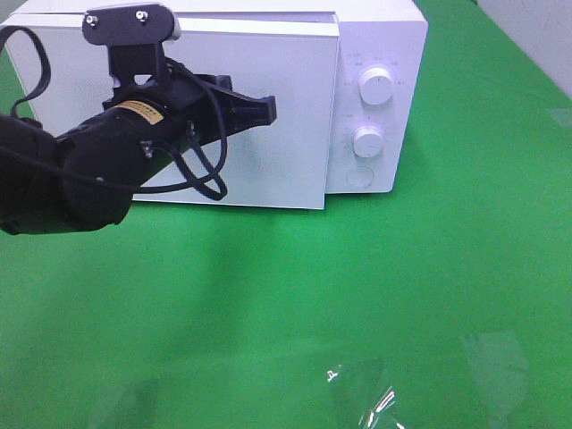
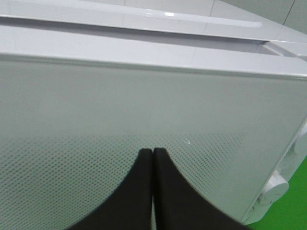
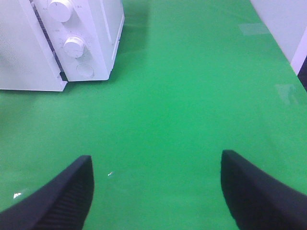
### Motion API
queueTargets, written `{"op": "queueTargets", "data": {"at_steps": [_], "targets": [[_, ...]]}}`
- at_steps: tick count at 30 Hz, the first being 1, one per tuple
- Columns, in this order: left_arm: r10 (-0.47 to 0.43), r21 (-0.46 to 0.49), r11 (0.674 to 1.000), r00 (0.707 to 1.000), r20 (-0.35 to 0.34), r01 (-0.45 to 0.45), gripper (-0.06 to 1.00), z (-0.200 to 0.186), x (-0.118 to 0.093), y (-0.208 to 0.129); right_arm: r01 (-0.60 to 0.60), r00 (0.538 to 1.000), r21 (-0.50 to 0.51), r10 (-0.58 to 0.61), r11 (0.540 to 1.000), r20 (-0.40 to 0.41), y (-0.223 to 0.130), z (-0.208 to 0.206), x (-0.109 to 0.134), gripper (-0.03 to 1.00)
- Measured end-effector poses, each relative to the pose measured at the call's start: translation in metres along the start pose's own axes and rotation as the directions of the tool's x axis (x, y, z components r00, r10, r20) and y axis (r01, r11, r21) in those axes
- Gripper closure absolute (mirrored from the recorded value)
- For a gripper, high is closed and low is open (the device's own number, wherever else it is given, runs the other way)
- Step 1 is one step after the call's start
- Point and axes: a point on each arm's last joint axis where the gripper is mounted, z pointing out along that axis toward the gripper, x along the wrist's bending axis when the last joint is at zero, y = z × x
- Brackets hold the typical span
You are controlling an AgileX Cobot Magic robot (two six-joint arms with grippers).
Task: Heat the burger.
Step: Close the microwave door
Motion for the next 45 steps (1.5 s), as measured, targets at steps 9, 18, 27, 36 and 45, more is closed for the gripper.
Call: {"op": "queueTargets", "data": {"at_steps": [9,18,27,36,45], "targets": [[-0.004,0.023,1.0,1.0,-0.015,0.004,0.94,0.029,-0.009,-0.003,0.0,1.0,0.0,0.0,1.0,0.0,0.0,0.0,0.0,0.25],[-0.009,0.068,0.998,1.0,-0.006,0.009,0.94,0.044,-0.009,-0.003,0.0,1.0,0.0,0.0,1.0,0.0,0.0,0.0,0.0,0.25],[0.0,0.134,0.991,1.0,-0.019,0.002,0.94,0.049,0.008,-0.005,-0.001,1.0,0.0,0.001,1.0,-0.001,0.0,0.0,0.0,0.25],[-0.008,0.114,0.993,0.999,0.037,0.004,0.94,0.036,-0.01,0.012,-0.001,1.0,0.0,0.001,1.0,-0.001,0.0,0.0,0.0,0.25],[0.08,0.415,0.891,0.961,0.263,-0.188,0.26,0.002,-0.05,-0.013,-0.002,1.0,0.0,0.002,1.0,-0.002,0.0,0.0,0.0,0.25]]}}
